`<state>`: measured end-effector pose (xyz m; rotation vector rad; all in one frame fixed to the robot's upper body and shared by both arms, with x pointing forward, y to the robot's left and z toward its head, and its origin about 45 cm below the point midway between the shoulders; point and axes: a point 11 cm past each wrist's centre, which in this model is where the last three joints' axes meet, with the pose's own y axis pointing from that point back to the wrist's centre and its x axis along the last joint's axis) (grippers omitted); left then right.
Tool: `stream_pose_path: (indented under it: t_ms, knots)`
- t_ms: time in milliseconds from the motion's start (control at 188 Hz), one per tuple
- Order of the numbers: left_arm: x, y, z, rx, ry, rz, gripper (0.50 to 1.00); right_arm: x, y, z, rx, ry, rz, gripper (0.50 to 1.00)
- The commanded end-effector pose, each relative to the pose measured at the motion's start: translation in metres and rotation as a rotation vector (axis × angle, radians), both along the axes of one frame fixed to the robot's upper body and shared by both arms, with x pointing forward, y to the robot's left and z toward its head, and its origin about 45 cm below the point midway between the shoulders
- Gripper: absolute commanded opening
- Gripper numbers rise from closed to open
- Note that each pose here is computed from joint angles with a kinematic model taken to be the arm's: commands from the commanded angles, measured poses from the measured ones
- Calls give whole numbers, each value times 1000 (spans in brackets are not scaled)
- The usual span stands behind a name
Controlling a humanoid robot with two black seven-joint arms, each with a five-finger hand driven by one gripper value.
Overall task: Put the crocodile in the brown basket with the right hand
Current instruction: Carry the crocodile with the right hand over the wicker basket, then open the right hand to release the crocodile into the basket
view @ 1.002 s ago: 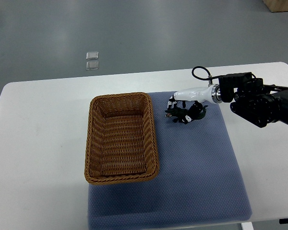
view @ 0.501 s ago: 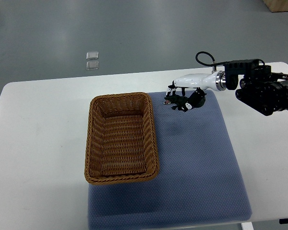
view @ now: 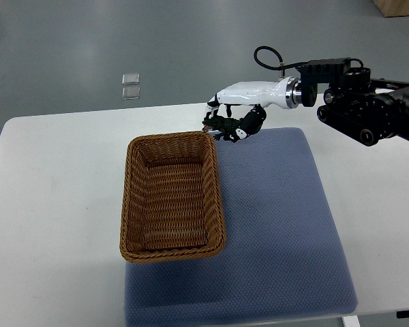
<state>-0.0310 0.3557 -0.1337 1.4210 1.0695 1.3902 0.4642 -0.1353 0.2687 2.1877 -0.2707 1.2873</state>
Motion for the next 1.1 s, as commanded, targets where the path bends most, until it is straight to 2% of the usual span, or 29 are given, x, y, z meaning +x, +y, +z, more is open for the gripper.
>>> stream_pose_path:
  t_ms: [0,107,192,432,602,629,709,815,847,916,1002,1039,1092]
  knots:
    - [1,0,0,0,-1,0,1000,-11,26,6,11,-11,75,500]
    - [0,0,0,0,0,0,1000,-26,69,4,23,-6,168,500]
    - [0,0,0,0,0,-1,1000,-33,88,3,12,-13,214,500]
    - [1,0,0,1,-1,-2,1000,-55,124,-10,-45,-62,333,500]
    - [1,0,0,0,-1,-2,1000,-60,122,-25,-72,-55,345,500]
    - [1,0,0,0,-1,0,1000,-60,121,-26,-70,-57,345,533]
    - [0,0,0,0,0,-1,1000,-62,119,-33,-67,-43,339,543]
    - [1,0,0,0,-1,0,1000,-66,115,-44,-79,-22,338,588]
    - [0,0,0,0,0,-1,1000,-67,115,-46,-78,-16,337,627]
    - [0,0,0,0,0,0,1000,-69,113,-54,-75,2,324,754]
    - [1,0,0,0,-1,0,1000,-70,111,-58,-75,16,315,817]
    - [0,0,0,0,0,0,1000,-71,112,-58,-74,20,315,860]
    - [1,0,0,0,-1,0,1000,-70,112,-57,-73,21,313,883]
